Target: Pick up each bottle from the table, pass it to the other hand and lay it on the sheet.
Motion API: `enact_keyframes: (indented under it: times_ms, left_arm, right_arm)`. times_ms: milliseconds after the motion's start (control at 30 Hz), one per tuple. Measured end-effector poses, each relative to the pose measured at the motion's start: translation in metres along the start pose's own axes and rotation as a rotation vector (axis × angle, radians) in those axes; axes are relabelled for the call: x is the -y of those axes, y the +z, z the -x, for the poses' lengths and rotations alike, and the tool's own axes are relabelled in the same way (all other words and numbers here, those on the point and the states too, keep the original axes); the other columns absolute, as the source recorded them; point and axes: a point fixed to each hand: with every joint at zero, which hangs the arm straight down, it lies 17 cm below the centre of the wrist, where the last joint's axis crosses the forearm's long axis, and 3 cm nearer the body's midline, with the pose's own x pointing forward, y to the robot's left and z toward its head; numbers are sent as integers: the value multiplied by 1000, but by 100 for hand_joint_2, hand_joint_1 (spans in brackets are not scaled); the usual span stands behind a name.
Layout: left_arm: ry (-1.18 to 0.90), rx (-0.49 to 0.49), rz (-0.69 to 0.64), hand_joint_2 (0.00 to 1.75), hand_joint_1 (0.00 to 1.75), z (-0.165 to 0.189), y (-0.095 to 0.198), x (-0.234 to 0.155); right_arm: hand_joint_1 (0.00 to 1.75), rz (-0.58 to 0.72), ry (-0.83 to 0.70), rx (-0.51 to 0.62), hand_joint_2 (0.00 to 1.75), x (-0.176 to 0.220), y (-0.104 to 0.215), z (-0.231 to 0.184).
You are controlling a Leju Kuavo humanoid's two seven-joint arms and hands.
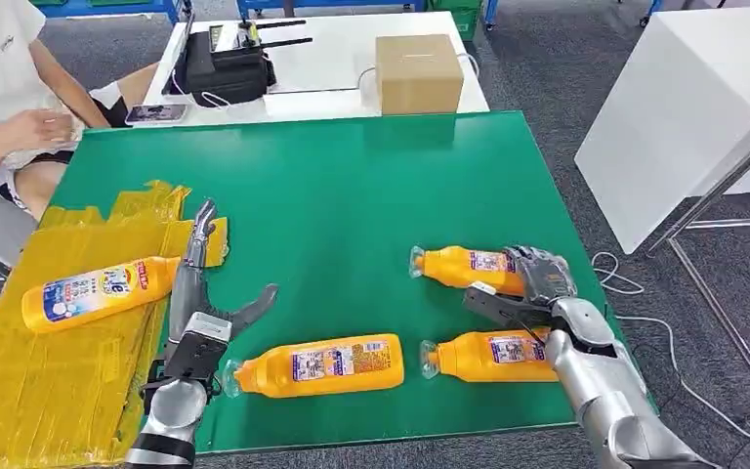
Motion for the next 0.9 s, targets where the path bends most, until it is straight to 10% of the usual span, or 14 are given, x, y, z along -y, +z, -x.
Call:
enact_keyframes:
  times_ms: [433, 900]
  left_arm:
    - [1, -3, 2, 175, 0, 0, 1, 1]
    - [140, -51, 93, 175, 0, -5, 11, 22]
  right_arm:
    - [175, 92, -108, 51, 175, 13, -4, -26]
    - [175, 639, -689, 126, 175, 147, 44, -58]
